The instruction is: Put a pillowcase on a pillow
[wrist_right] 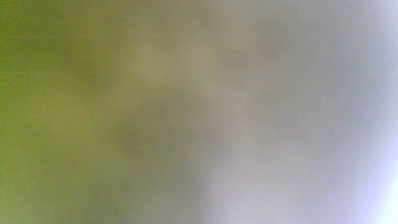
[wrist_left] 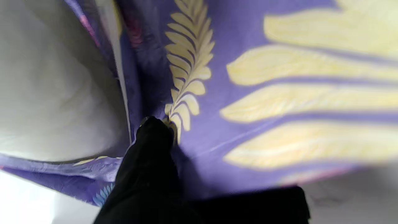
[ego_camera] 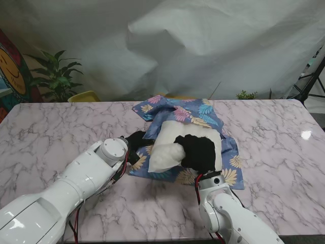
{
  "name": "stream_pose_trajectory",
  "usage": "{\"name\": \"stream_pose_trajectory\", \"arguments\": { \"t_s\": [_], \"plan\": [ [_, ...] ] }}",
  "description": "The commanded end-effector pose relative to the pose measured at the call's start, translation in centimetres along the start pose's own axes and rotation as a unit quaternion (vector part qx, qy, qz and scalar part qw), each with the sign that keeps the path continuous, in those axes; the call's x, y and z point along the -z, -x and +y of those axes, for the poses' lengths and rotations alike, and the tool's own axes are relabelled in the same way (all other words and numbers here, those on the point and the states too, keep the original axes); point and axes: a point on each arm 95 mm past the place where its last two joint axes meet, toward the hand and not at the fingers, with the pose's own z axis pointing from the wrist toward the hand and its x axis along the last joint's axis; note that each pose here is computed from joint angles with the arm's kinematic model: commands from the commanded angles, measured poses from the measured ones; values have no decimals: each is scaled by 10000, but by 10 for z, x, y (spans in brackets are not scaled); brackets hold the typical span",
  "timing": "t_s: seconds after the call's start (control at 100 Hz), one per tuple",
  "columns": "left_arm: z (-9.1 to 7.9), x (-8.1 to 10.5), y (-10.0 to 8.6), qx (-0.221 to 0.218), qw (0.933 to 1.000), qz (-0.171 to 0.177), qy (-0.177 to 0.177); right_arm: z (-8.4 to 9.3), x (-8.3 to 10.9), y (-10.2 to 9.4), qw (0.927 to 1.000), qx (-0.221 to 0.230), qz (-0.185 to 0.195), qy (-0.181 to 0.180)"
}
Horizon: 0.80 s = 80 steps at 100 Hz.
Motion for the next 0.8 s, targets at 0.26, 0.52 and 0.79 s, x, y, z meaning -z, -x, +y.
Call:
{"name": "stream_pose_trajectory", "arguments": {
  "t_s": [0.26, 0.52, 0.79],
  "plan": [
    [31, 29, -7, 752, 9915, 748, 748, -23, -18, 3, 9988, 465, -55, -139],
    [42, 57, -19, 1047, 9786, 1346, 1150, -27, -30, 20, 9944, 920, -510, 60],
    [47, 83, -33, 1268, 9642, 1890, 1364, -8, -30, 29, 9852, 1281, -1014, 521]
  ]
}}
